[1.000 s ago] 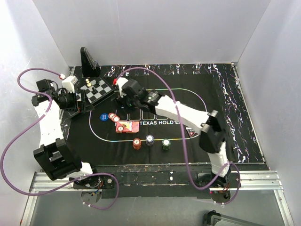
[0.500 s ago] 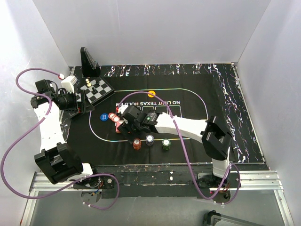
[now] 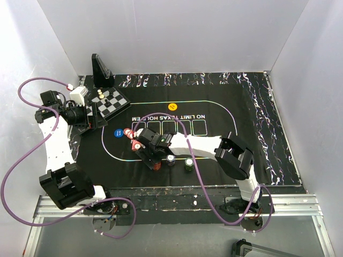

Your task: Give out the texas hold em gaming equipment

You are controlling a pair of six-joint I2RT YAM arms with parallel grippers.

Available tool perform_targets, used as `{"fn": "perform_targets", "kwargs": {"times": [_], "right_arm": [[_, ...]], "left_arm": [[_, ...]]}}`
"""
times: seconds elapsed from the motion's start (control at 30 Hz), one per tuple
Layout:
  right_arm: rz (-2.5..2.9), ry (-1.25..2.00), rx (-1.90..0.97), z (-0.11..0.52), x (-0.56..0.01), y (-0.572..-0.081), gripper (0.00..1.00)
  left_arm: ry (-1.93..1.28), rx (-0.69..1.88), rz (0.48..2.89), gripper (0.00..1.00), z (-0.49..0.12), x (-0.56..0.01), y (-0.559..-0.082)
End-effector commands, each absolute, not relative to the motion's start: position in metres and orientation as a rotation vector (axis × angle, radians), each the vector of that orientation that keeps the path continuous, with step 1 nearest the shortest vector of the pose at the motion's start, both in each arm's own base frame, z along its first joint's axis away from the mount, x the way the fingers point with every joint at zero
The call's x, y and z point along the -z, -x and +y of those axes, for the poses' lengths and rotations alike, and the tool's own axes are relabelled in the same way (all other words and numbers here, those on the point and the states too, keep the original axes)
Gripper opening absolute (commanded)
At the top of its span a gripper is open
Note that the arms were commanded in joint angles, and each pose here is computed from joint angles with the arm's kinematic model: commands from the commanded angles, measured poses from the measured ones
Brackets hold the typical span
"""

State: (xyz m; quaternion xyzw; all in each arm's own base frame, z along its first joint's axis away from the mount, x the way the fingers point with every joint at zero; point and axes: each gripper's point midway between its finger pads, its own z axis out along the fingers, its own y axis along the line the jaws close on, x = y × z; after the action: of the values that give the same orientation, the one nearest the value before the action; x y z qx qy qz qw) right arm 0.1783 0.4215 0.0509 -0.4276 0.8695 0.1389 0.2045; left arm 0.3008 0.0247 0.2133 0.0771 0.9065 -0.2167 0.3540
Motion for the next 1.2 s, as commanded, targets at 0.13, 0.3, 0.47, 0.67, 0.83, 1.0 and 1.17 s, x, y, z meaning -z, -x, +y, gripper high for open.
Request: {"fn": "perform_targets", "kwargs": {"times": [0.13,0.3,0.47,0.67,0.83,1.0,1.17], "right_arm": [[2.438,1.208,-0.404,0.425,-0.042,-0.165,0.70],[2.435,1.199,-0.390,0.423,-0.045,-0.166,0.57],[2.428,1.189,-0.375,0.423,-0.051,-0.169,0.43],[2.406,1.190,-0.374,0.422,-0.063,-0.171,0.35],[2.382,1.189,-0.390,0.425,-0.079,-0.173,0.32],[2.321,1.185,-0.405,0.429,-0.105,-0.180,0.21],[2.281,1.173,-0.432,0.436,-0.127,-0.188,0.20]], "left_arm": [[-0.213,0.546,2.311,1.00,0.022,-0.221,-0.297],[-0.214,0.547,2.310,1.00,0.022,-0.220,-0.297],[-0.213,0.541,2.313,1.00,0.022,-0.219,-0.295],[-0.213,0.548,2.320,1.00,0.022,-0.215,-0.294],[-0.216,0.548,2.314,1.00,0.021,-0.216,-0.295],[-0.218,0.549,2.313,1.00,0.021,-0.216,-0.295],[-0.220,0.548,2.318,1.00,0.022,-0.214,-0.294]]}}
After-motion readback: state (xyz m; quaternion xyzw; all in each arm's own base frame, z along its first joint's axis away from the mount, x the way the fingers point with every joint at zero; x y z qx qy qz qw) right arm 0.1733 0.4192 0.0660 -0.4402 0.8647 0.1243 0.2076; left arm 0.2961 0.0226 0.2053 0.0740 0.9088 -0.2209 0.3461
